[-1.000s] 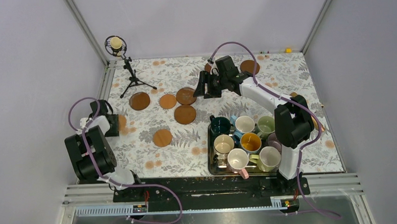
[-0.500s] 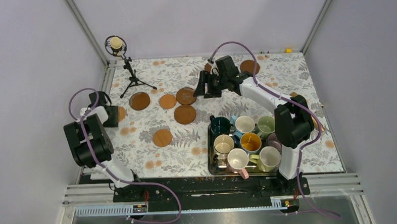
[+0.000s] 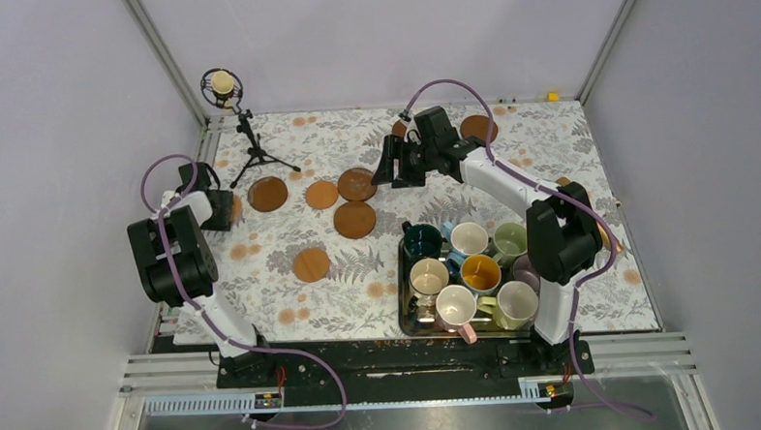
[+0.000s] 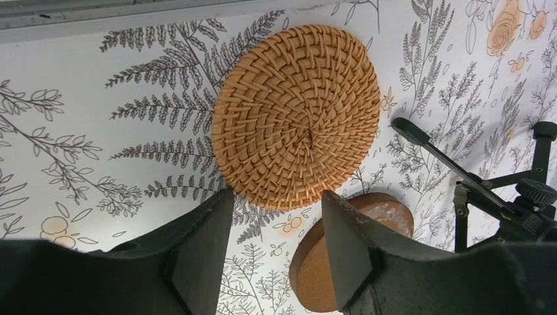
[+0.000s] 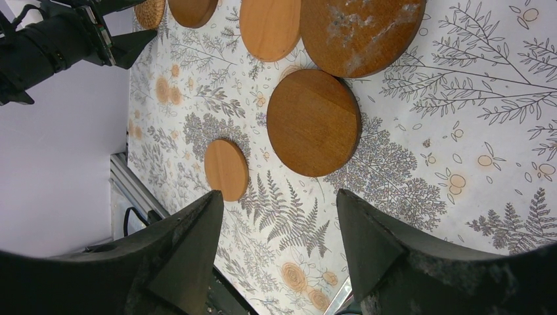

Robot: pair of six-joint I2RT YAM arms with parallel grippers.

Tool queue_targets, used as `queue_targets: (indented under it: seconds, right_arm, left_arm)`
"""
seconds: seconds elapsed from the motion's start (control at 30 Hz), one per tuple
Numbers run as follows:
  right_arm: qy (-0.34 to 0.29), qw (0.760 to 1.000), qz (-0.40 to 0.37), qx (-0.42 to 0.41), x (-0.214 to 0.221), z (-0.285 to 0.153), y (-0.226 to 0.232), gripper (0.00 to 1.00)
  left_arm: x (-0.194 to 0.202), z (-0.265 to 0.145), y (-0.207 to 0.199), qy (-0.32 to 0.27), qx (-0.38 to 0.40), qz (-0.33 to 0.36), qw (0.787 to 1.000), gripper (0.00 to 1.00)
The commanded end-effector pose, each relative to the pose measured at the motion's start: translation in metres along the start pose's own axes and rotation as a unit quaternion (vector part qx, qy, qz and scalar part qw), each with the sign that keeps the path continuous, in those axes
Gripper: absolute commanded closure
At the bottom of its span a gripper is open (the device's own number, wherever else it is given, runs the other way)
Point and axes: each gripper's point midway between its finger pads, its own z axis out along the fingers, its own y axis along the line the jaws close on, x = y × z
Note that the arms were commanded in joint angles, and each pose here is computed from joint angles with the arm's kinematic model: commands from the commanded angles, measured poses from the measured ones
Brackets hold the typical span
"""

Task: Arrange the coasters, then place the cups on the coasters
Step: Move the coaster to the corner of the board.

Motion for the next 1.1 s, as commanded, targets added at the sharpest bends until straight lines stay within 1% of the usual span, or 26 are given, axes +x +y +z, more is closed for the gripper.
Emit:
queue_targets:
  seconds: [0.0,0.13,0.23,0.3,0.5,0.6,0.83,0.97,1.07]
  right_arm:
    - [-0.024,0.999,-0.019,-0.008,-0.012,-0.014,0.009,0.28]
    - [-0.025,1.0,-0.018,-0.009,-0.012,-0.015,0.01,0.28]
    - [-0.025,0.999,-0.018,-0.008,-0.012,-0.017,0.011,0.28]
    - [-0.026,0.999,-0.02,-0.005,-0.013,-0.019,0.011,0.28]
    - [-0.029,0.999,-0.022,-0.006,-0.013,-0.023,0.013,0.28]
    - [-0.027,0.999,-0.021,-0.007,-0.013,-0.022,0.013,0.28]
    - [-0.027,0.999,-0.021,-0.01,-0.012,-0.025,0.015,0.28]
    - [-0.029,0.999,-0.021,-0.01,-0.013,-0.026,0.016,0.28]
    - [-0.028,0.999,-0.022,-0.01,-0.013,-0.025,0.016,0.28]
  left_arm:
    - [-0.002,0.002,-0.012,-0.001,0.015,0.005,1.0,0.47]
    - [0.004,0.005,-0.023,0.008,0.04,0.014,0.999,0.47]
    - [0.014,0.001,-0.023,0.033,0.037,0.021,0.999,0.47]
    - [0.019,-0.008,-0.024,0.043,0.048,0.017,0.998,0.47]
    - [0.024,-0.045,-0.048,0.035,0.101,0.036,0.994,0.46]
    - [0.029,-0.052,-0.055,0.032,0.113,0.035,0.992,0.45]
    - [0.042,-0.038,-0.079,0.035,0.132,0.055,0.989,0.45]
    - [0.05,-0.026,-0.088,0.047,0.132,0.063,0.988,0.46]
    - [0.056,-0.018,-0.086,0.053,0.124,0.067,0.989,0.46]
